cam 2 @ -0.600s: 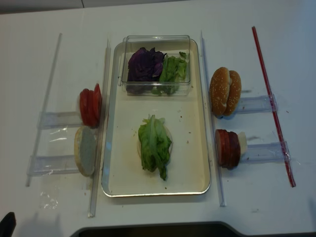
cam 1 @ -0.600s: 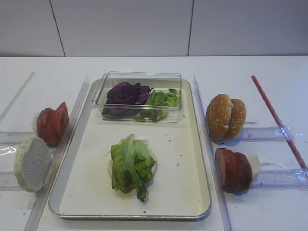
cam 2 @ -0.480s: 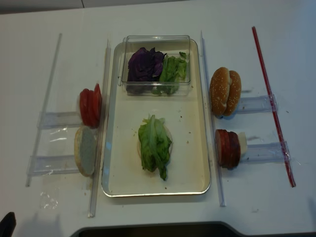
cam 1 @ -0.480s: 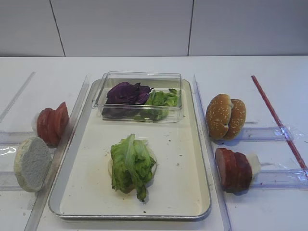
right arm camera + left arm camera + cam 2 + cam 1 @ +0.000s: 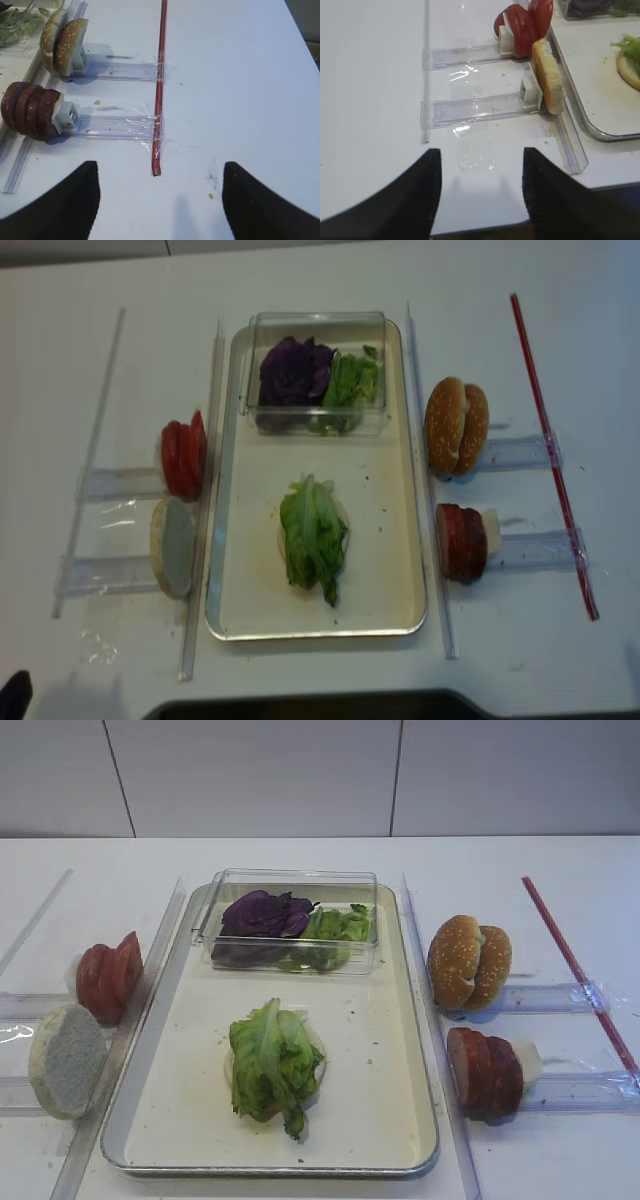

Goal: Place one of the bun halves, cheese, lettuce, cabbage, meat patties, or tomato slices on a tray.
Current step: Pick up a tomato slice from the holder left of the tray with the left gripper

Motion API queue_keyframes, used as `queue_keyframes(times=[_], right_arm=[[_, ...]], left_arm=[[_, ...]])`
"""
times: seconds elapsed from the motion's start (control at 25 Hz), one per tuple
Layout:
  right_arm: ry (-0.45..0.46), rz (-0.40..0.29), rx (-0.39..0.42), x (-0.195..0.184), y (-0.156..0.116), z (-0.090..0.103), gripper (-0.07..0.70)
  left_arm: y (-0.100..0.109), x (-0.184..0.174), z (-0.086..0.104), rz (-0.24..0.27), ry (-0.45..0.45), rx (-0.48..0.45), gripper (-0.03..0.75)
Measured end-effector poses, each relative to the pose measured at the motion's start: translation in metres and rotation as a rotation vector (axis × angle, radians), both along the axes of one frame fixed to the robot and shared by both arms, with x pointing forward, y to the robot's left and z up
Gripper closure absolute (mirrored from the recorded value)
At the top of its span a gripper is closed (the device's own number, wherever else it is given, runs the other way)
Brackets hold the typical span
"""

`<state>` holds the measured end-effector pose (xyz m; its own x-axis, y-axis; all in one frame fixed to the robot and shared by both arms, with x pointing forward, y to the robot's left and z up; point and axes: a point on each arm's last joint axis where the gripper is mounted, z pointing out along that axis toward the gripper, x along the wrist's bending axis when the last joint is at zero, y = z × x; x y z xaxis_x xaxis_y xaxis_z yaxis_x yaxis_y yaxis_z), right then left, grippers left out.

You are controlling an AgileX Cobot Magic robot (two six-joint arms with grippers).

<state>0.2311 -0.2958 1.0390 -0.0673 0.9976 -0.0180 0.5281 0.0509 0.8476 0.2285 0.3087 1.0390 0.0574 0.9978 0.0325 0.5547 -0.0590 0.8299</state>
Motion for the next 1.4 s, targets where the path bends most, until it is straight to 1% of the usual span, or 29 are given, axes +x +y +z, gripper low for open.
queue_keyframes(times=[0.08, 0.28, 0.32, 0.4, 0.52, 0.56, 0.68, 0.84, 0.96, 1.08, 1.28, 1.4], right_arm=[[0.0, 0.0, 0.0, 0.0, 0.0, 0.0, 0.108], [0.0, 0.0, 0.0, 0.0, 0.0, 0.0, 0.108], [0.0, 0.0, 0.0, 0.0, 0.0, 0.0, 0.108], [0.0, 0.0, 0.0, 0.0, 0.0, 0.0, 0.108], [0.0, 0.0, 0.0, 0.0, 0.0, 0.0, 0.108], [0.0, 0.0, 0.0, 0.0, 0.0, 0.0, 0.108], [0.0, 0.0, 0.0, 0.0, 0.0, 0.0, 0.108], [0.0, 0.0, 0.0, 0.0, 0.0, 0.0, 0.108], [0.0, 0.0, 0.0, 0.0, 0.0, 0.0, 0.108], [0.0, 0.0, 0.0, 0.0, 0.0, 0.0, 0.108], [0.0, 0.0, 0.0, 0.0, 0.0, 0.0, 0.108], [0.0, 0.0, 0.0, 0.0, 0.0, 0.0, 0.108]], left_arm=[[0.0, 0.002, 0.0, 0.0, 0.016, 0.002, 0.363], [-0.002, 0.015, 0.002, 0.0, 0.104, 0.012, 0.363], [-0.002, 0.017, 0.005, 0.0, 0.119, 0.014, 0.363], [-0.003, 0.022, 0.012, 0.005, 0.177, 0.016, 0.363], [-0.004, 0.033, 0.027, 0.034, 0.26, -0.005, 0.363], [-0.004, 0.037, 0.034, 0.041, 0.273, -0.011, 0.363], [-0.01, 0.059, 0.052, 0.048, 0.333, -0.058, 0.363], [-0.019, 0.09, 0.072, 0.032, 0.403, -0.122, 0.363], [-0.024, 0.121, 0.079, 0.033, 0.478, -0.122, 0.363], [-0.028, 0.152, 0.084, 0.018, 0.527, -0.106, 0.363], [-0.034, 0.201, 0.09, 0.001, 0.581, -0.081, 0.363], [-0.041, 0.226, 0.088, -0.019, 0.614, -0.069, 0.363]])
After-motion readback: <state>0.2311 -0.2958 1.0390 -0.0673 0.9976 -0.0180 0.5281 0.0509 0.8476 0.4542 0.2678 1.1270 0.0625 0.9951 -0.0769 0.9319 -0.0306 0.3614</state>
